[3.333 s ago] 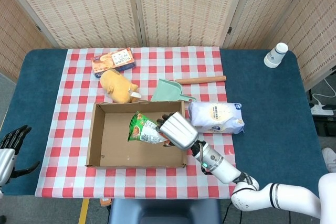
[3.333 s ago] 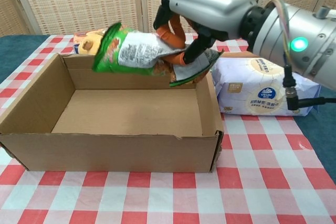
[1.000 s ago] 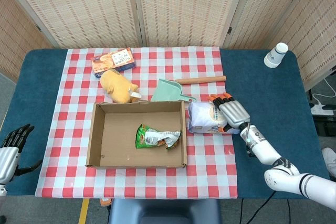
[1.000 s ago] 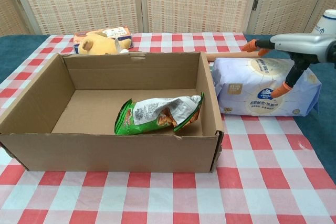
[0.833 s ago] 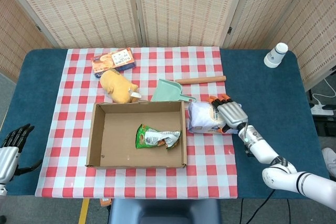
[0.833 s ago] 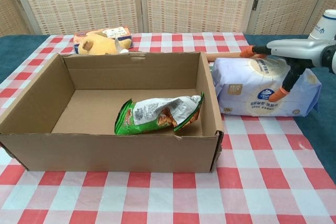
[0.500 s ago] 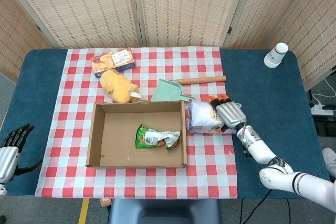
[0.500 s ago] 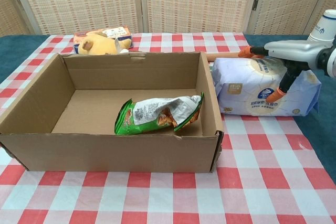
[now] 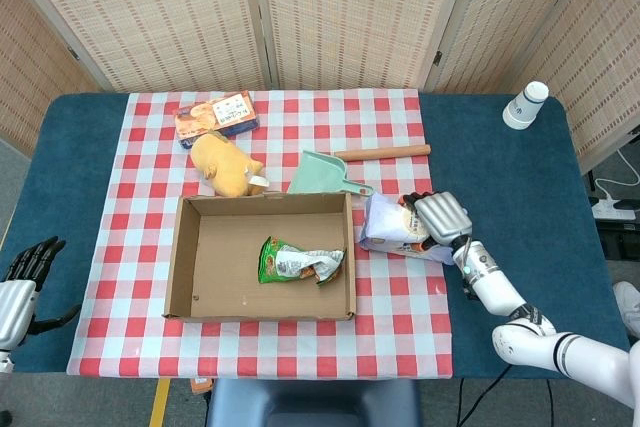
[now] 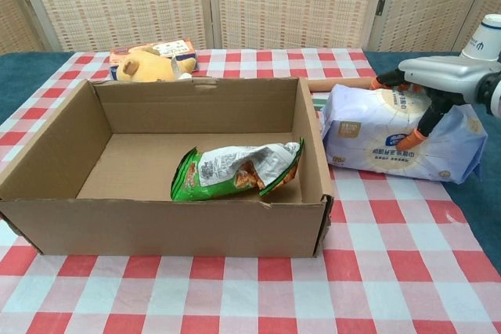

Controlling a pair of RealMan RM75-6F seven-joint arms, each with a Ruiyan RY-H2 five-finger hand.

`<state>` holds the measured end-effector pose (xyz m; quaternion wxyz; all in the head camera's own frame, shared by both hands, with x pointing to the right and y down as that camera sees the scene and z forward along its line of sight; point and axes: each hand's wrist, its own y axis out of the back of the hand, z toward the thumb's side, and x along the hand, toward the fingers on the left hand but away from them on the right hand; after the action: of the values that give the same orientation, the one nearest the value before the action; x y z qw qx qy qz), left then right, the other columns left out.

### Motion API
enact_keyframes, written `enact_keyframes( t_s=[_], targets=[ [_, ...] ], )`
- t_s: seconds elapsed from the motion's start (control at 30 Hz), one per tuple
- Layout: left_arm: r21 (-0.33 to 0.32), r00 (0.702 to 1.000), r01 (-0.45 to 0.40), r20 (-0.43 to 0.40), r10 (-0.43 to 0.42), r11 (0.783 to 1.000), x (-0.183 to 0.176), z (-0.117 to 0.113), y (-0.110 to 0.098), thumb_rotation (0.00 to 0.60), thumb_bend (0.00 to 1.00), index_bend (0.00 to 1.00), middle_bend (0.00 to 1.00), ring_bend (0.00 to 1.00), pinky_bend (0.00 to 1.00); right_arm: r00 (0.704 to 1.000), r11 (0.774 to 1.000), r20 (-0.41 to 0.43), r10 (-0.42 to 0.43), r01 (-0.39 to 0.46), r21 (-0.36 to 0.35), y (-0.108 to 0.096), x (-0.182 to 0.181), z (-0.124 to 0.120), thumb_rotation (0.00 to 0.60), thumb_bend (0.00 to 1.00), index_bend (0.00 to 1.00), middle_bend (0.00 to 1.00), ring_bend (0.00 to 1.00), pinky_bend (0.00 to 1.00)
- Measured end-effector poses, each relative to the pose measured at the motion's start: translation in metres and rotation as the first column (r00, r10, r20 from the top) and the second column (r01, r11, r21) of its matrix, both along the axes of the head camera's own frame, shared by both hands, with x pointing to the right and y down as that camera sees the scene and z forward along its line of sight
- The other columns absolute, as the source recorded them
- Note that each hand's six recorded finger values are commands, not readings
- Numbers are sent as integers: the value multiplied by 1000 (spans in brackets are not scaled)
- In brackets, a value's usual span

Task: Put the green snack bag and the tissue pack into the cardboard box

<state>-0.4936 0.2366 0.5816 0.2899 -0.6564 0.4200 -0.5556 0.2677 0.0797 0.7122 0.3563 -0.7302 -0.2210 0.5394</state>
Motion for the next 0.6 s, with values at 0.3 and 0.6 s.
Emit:
enact_keyframes(
  t_s=[0.3,0.6],
  targets=[
    [0,1000,-3,0,3,1000,1,0,0,600,201,0,0,0,75,1000,996,15,1,-3,87,-12,8,-33,600,176,836,593,641,848],
    [-1,1000,-8,2,8,1000,2,0,1,600,199,0,0,0,75,998,980,59,-21,9,200,-28,-2,-99,600,176,842,600,650,856]
  ],
)
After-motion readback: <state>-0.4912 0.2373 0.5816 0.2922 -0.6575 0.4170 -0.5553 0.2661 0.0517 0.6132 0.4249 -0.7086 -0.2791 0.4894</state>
